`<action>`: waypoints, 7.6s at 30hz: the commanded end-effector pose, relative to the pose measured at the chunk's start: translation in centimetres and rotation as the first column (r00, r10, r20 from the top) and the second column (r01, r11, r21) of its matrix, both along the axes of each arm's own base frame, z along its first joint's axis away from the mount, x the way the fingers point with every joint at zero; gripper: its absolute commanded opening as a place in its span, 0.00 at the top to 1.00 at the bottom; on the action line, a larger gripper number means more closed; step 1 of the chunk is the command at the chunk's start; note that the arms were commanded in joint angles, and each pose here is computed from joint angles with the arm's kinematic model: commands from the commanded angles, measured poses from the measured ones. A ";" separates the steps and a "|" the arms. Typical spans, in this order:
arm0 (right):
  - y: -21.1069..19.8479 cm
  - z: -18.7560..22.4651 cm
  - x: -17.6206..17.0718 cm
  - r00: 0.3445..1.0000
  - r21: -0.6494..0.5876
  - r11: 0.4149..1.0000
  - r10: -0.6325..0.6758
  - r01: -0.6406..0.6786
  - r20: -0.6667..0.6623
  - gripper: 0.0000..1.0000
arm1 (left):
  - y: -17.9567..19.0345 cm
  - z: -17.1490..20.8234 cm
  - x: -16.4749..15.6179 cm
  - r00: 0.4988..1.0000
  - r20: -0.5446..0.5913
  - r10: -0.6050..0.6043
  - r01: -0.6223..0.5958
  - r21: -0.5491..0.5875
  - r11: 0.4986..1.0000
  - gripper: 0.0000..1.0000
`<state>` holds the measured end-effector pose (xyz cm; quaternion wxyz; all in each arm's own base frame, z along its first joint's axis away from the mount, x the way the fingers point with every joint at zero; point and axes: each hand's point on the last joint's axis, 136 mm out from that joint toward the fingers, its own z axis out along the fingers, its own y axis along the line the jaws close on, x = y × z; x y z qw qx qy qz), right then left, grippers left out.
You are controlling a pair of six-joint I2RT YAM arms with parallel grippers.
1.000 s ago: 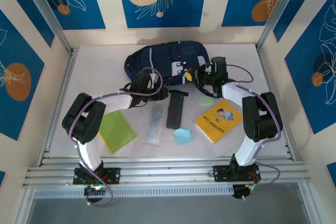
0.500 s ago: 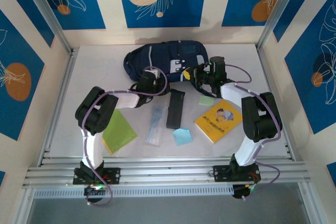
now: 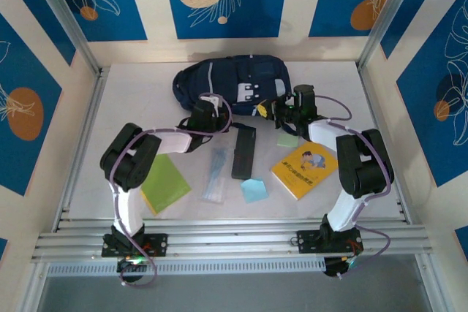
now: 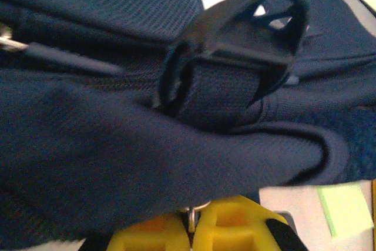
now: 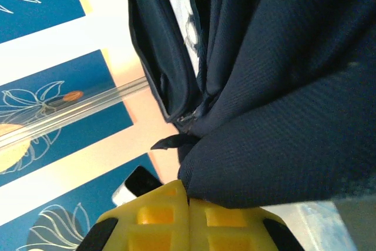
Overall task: Pack the student bag
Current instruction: Unzip the student bag at the top-center of the table, then move the book to the center of the table.
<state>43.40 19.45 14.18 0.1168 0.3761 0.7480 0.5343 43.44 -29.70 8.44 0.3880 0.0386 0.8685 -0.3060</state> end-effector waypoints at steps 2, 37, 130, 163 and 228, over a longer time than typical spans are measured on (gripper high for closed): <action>-2.4 1.7 0.4 0.997 -0.079 0.996 -0.028 0.034 0.076 1.00 | 4.1 -1.0 -1.6 0.998 -0.059 -0.008 0.021 0.220 0.975 1.00; -6.8 3.1 0.8 0.987 -0.285 0.956 0.105 -0.067 0.119 0.16 | -4.3 7.2 -6.8 0.895 -0.217 -0.389 0.418 0.109 0.902 1.00; -0.9 -2.1 -2.6 0.965 -0.296 0.942 0.210 -0.157 0.155 1.00 | 1.3 5.0 -11.8 0.868 -0.410 -0.280 0.375 0.171 0.911 1.00; -4.7 1.2 -3.1 0.828 -0.517 0.793 0.501 -0.322 0.253 1.00 | 21.8 -0.5 -0.9 0.962 -0.247 0.121 0.132 0.800 0.585 1.00; 22.6 -3.1 -15.3 0.421 -0.515 0.459 0.885 -0.724 0.198 0.48 | 23.7 -7.2 -19.3 0.575 -0.592 0.564 -0.562 0.216 0.799 0.16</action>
